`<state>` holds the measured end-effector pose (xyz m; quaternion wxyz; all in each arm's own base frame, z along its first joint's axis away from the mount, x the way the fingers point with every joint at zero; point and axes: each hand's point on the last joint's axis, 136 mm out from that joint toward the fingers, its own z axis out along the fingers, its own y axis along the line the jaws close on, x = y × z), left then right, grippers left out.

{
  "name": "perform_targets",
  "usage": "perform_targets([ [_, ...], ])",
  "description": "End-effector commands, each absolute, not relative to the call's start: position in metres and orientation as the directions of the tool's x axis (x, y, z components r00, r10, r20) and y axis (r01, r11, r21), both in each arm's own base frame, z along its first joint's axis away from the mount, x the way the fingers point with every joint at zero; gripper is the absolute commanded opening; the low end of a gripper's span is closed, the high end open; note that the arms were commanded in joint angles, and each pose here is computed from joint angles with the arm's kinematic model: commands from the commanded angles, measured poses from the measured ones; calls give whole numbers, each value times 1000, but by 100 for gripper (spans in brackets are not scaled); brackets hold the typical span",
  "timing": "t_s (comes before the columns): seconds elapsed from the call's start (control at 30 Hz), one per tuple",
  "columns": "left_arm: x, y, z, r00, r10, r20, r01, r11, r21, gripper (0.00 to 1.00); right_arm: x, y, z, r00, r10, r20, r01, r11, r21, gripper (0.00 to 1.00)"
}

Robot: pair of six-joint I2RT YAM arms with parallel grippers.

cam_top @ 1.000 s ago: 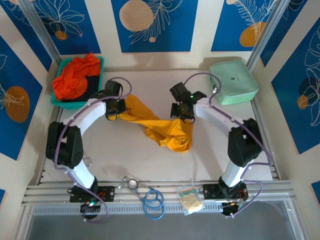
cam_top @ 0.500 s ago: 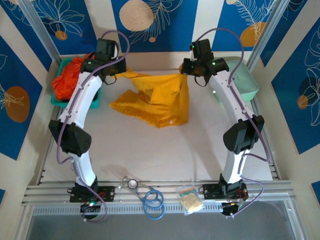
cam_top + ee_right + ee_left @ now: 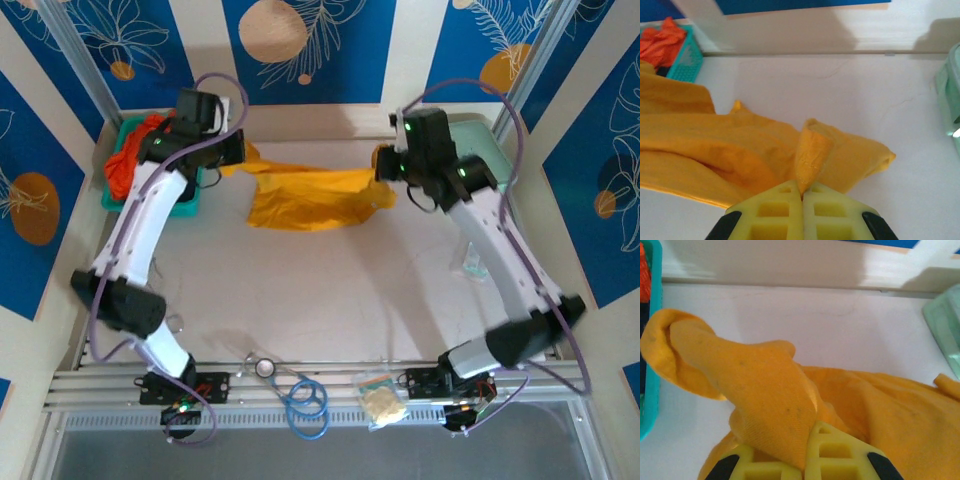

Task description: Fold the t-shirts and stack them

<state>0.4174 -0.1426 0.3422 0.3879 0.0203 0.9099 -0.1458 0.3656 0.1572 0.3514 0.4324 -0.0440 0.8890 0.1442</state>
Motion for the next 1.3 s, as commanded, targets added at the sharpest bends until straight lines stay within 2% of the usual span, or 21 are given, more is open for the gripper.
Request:
perform_targets([
  [0.0, 375, -150, 371, -676, -61, -734, 233, 928, -291, 0, 342, 136, 380, -541, 129, -831, -174, 950, 261, 0],
  [0.17, 354, -158, 390, -685, -53, -726, 283, 900, -333, 0, 322, 115, 424, -481, 167, -861, -170, 945, 278, 0],
  [0.3, 366, -159, 397, -672, -62, -738, 271, 907, -323, 0, 336, 107, 444, -441, 166, -882, -164, 951, 261, 0],
  [0.67, 478, -164, 418, -549, -39, -835, 254, 944, -211, 0, 464, 69, 461, -408, 196, -892, -80, 965, 248, 0],
  [0.8, 510, -164, 435, -456, -73, -887, 268, 939, -215, 0, 489, 63, 487, -360, 232, -904, -95, 954, 283, 0],
  [0.97, 505, -172, 465, -377, -93, -922, 338, 913, -230, 0, 468, 70, 526, -280, 236, -931, -155, 946, 286, 0],
  [1.13, 467, -172, 495, -323, -76, -943, 396, 895, -207, 0, 414, 79, 548, -196, 194, -961, -196, 953, 232, 0],
  [1.23, 441, -173, 484, -329, -53, -943, 422, 885, -197, 0, 382, 82, 518, -209, 201, -957, -199, 950, 242, 0],
  [1.27, 436, -175, 464, -361, -40, -932, 421, 884, -201, 0, 373, 83, 501, -238, 214, -947, -193, 946, 262, 0],
])
